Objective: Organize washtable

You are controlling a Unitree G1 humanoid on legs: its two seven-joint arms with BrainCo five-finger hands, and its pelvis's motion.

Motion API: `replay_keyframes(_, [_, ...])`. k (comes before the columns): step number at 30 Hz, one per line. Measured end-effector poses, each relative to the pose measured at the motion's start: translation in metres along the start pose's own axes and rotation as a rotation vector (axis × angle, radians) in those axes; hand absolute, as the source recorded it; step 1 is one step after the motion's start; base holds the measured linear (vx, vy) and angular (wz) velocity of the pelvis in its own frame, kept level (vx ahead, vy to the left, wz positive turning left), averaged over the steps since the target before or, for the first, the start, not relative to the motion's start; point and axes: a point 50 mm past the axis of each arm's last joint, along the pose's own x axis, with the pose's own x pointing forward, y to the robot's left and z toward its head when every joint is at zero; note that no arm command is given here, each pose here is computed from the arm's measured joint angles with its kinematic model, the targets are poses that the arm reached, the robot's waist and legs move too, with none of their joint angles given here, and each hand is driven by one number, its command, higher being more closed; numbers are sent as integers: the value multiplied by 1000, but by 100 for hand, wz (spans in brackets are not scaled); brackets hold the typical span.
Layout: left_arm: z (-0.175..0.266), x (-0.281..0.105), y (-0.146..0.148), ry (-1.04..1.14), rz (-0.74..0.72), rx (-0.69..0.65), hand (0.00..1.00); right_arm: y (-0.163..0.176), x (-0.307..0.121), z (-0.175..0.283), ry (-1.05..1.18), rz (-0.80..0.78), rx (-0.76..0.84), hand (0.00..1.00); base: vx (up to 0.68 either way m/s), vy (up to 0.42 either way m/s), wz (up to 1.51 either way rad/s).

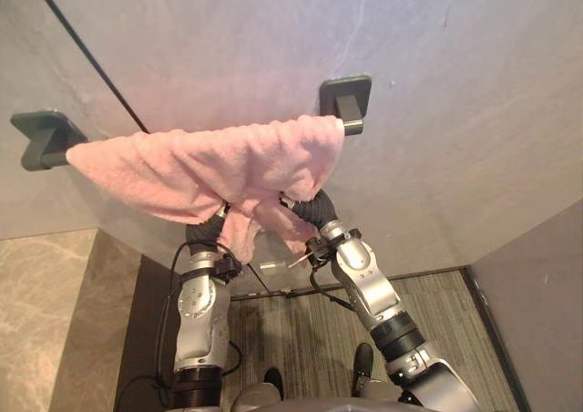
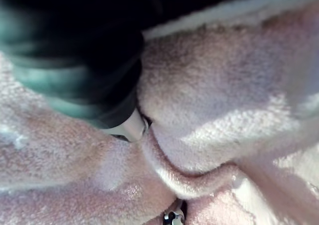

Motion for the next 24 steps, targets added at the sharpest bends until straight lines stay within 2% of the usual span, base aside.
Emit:
replay_keyframes(8, [0,0,0,0,10,-10,100,1,1,1,-3,-10,10,100,0,0,0])
replay_keyframes(9, [-1,0,0,0,18,-16,100,1,1,1,-3,-10,12,0,0,0,0])
replay_keyframes(10, [-1,0,1,-1,21,-18,0,1,1,1,-3,-10,13,0,0,0,0])
replay_keyframes(19, [0,-1,32,-7,157,-2,0,-8,-1,0,4,-57,15,0,0,0,0])
replay_keyframes(23, [3,-7,59,-13,305,6,0,-28,-10,-2,3,-150,27,0,0,0,0])
replay_keyframes(24, [2,-13,74,-8,391,-2,0,-39,-15,1,-14,-208,29,0,0,0,0])
